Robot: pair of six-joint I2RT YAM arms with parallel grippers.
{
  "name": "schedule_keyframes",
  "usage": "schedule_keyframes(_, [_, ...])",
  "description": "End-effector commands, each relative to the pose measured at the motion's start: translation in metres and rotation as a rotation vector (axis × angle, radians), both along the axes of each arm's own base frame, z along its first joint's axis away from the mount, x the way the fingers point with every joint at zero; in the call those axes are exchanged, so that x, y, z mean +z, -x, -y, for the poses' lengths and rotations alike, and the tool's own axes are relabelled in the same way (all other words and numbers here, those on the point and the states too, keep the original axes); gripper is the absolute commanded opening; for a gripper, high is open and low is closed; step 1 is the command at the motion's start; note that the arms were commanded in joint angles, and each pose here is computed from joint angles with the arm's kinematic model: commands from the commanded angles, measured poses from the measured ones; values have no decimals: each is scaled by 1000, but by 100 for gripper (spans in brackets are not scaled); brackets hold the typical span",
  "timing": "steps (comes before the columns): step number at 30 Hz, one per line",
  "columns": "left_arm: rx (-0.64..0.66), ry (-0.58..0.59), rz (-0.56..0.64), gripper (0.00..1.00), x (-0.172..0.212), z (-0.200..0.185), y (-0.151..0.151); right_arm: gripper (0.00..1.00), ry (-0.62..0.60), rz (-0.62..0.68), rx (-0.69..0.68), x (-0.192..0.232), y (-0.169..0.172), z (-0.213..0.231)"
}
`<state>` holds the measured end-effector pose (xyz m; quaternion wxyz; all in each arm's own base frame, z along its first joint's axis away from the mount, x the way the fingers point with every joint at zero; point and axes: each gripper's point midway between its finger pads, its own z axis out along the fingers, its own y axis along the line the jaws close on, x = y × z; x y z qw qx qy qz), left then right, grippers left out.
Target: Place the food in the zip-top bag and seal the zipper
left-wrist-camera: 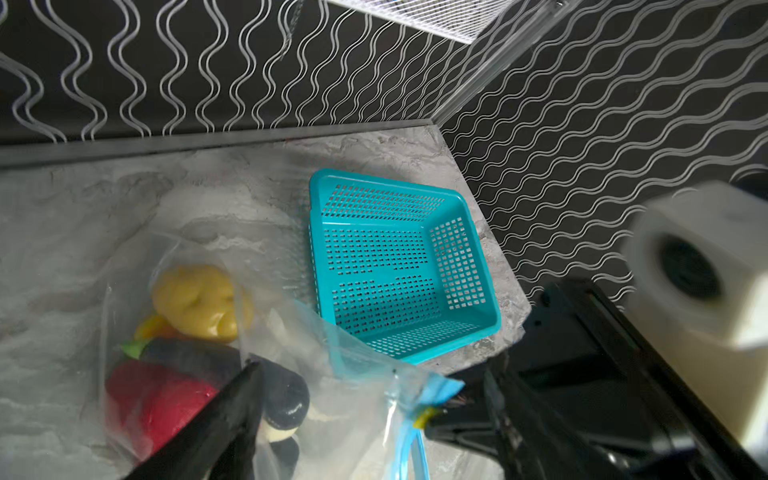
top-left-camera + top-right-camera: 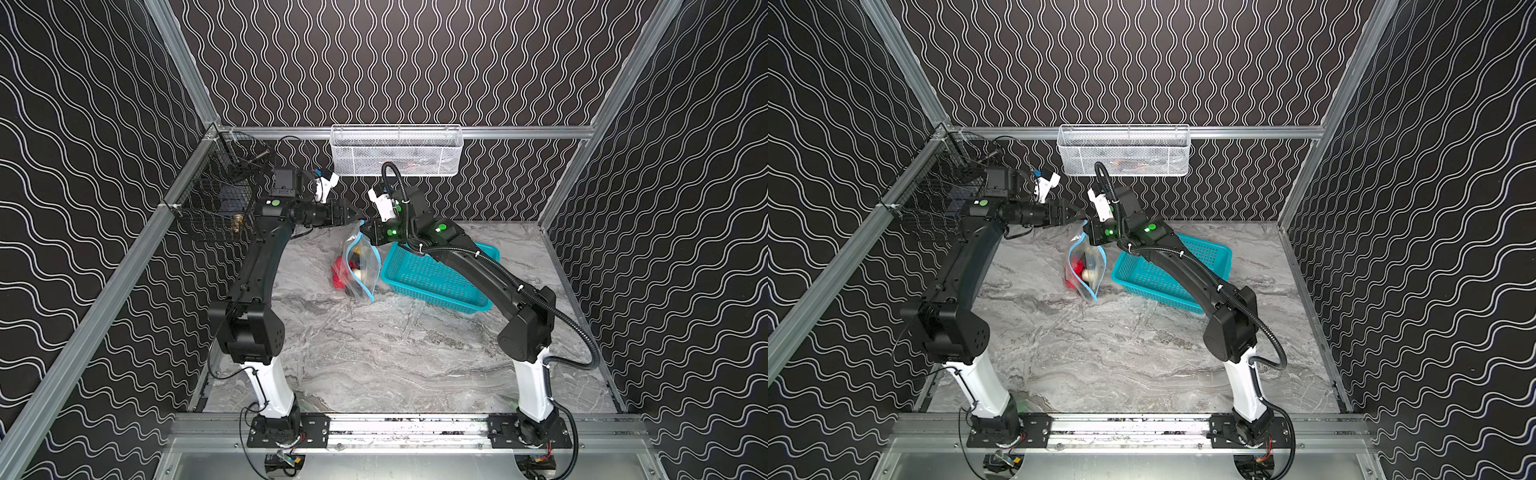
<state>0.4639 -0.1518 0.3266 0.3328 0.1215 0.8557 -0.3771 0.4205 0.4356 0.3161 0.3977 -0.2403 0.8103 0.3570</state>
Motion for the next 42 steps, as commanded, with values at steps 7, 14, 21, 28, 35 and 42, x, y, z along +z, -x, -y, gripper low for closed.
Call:
schedule_keyframes(7, [20,24,-151,80,-7,8,7,11,113,84,-14,-3,-1,-4])
schedule_keyframes(14, [44,12,-174,79,-7,5,11,11,157,112,-39,-8,-4,-1])
schedule_keyframes(21, [25,35,-218,69,-16,9,15,11,183,133,-49,-9,-5,-2])
schedule_keyframes(28, [-7,57,-234,63,-23,18,17,12,198,144,-47,-12,-5,-6])
schedule_keyframes(35, [-100,29,-159,55,-17,30,24,12,186,146,-33,-11,-3,-8])
schedule_keyframes(42, [-127,-113,-96,38,-29,35,28,12,174,150,-18,-9,-1,-10])
